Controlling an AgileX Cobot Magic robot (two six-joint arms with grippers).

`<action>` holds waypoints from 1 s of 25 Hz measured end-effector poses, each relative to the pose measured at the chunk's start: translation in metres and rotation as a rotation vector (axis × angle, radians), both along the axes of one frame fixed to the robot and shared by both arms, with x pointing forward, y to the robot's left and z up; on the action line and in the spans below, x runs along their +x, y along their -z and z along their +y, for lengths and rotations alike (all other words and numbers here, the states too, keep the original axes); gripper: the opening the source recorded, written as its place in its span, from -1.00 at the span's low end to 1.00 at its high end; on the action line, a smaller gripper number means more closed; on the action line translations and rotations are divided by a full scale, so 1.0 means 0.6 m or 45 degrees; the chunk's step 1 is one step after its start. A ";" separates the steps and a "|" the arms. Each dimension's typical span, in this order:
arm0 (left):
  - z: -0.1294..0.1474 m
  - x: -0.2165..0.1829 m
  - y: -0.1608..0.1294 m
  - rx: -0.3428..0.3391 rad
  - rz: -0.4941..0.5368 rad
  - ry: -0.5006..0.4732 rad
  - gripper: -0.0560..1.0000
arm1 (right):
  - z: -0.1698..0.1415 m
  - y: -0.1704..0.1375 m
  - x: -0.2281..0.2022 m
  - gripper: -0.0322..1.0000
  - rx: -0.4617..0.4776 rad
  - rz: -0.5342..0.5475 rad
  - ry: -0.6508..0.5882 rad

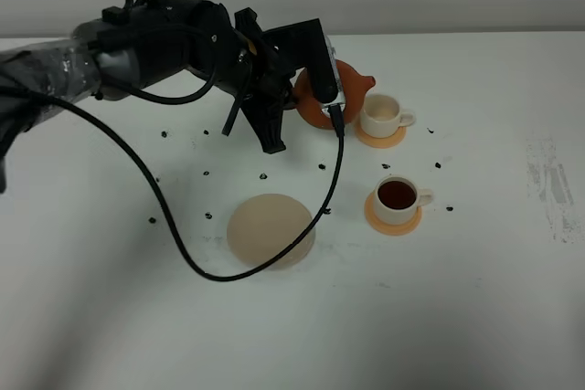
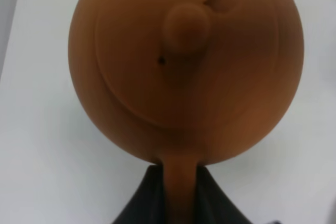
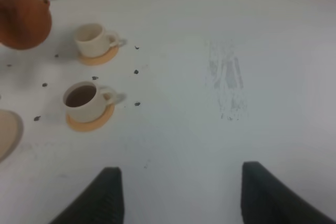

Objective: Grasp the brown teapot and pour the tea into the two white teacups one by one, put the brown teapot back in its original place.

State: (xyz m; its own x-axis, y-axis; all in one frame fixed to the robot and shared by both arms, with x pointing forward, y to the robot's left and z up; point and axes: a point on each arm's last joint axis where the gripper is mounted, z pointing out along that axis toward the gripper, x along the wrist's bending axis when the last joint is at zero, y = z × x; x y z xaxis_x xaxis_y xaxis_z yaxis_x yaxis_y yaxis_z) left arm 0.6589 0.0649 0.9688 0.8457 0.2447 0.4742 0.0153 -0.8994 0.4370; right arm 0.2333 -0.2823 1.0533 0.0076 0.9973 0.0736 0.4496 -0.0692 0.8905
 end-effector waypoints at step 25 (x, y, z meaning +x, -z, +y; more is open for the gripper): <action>-0.037 0.069 0.027 0.237 -0.290 0.159 -0.67 | 0.000 0.000 0.000 0.05 0.000 0.000 0.000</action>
State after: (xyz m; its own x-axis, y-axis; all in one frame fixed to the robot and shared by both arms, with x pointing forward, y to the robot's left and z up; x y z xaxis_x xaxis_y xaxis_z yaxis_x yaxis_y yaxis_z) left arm 0.7004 0.0425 0.9525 0.7308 0.0369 0.6816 -0.1798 -0.9529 0.2443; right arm 0.2333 -0.2823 1.0533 0.0076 0.9973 0.0736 0.4496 -0.0692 0.8905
